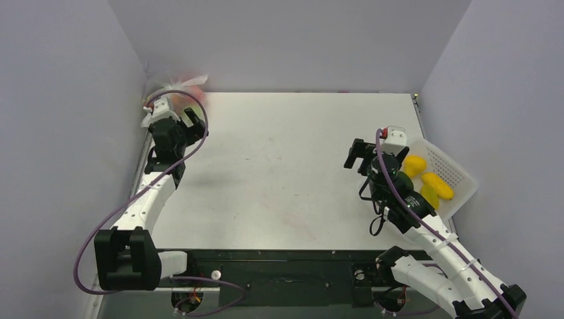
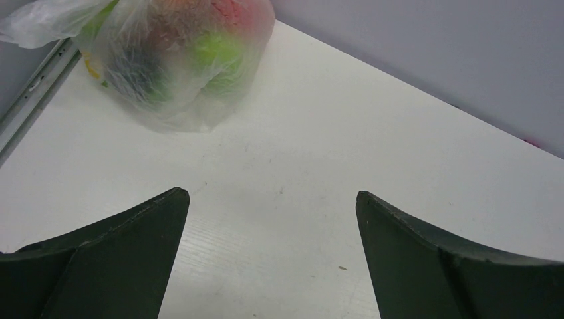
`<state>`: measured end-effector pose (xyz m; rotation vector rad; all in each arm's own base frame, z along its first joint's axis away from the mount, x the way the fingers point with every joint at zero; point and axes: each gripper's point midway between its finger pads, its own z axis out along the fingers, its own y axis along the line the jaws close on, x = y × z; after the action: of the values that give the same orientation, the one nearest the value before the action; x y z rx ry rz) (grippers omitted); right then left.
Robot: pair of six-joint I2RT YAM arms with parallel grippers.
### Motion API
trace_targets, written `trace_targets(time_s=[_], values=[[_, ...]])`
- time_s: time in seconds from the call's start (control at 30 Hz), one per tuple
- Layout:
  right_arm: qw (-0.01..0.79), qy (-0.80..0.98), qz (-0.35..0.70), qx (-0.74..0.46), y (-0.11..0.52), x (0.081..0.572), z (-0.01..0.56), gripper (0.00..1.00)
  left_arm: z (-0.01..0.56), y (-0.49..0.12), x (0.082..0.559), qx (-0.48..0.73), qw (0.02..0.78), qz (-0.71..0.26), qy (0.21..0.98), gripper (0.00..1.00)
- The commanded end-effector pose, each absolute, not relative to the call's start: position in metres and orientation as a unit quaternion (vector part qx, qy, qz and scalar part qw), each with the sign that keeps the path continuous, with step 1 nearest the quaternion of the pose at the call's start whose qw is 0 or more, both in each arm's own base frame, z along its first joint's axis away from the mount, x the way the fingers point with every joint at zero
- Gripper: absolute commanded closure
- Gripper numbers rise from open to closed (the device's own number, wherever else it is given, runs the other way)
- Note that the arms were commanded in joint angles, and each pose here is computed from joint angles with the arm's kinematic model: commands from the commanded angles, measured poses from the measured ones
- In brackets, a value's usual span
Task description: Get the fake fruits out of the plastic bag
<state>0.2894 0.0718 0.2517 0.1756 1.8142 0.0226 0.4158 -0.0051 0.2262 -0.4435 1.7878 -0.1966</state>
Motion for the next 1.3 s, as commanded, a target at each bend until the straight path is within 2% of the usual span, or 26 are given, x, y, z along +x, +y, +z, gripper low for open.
trace_targets(time_s=[0.0,0.3,0.33,0.8,1.03,1.1,1.17,1.23,1.27], values=[[0.632,0.767,0.092,0.063,0.101,0.295,0.273,0.06,0.223,0.019,0.427,-0.238,0.614,-0.047,0.751,0.04],[0.641,0.757,0.12,0.037,0.111,0.29,0.289,0.06,0.195,0.092,0.475,-0.38,0.597,-0.078,0.702,0.05],[0.641,0.757,0.12,0.034,0.111,0.29,0.289,0.06,0.183,0.093,0.482,-0.38,0.587,-0.082,0.71,0.06],[0.631,0.768,0.111,0.012,0.115,0.293,0.284,0.06,0.182,0.118,0.571,-0.3,0.647,-0.053,0.699,0.09],[0.634,0.768,0.09,0.016,0.106,0.294,0.291,0.06,0.172,0.103,0.608,-0.261,0.634,-0.052,0.726,0.09],[0.634,0.768,0.091,0.017,0.107,0.294,0.292,0.06,0.168,0.1,0.614,-0.256,0.629,-0.058,0.732,0.15],[0.633,0.768,0.093,0.018,0.107,0.294,0.292,0.06,0.162,0.095,0.617,-0.252,0.618,-0.069,0.741,0.31],[0.633,0.768,0.095,0.02,0.107,0.294,0.292,0.07,0.158,0.091,0.619,-0.247,0.61,-0.079,0.749,0.6],[0.632,0.768,0.097,0.021,0.108,0.294,0.292,0.07,0.155,0.089,0.619,-0.247,0.604,-0.083,0.753,0.66]])
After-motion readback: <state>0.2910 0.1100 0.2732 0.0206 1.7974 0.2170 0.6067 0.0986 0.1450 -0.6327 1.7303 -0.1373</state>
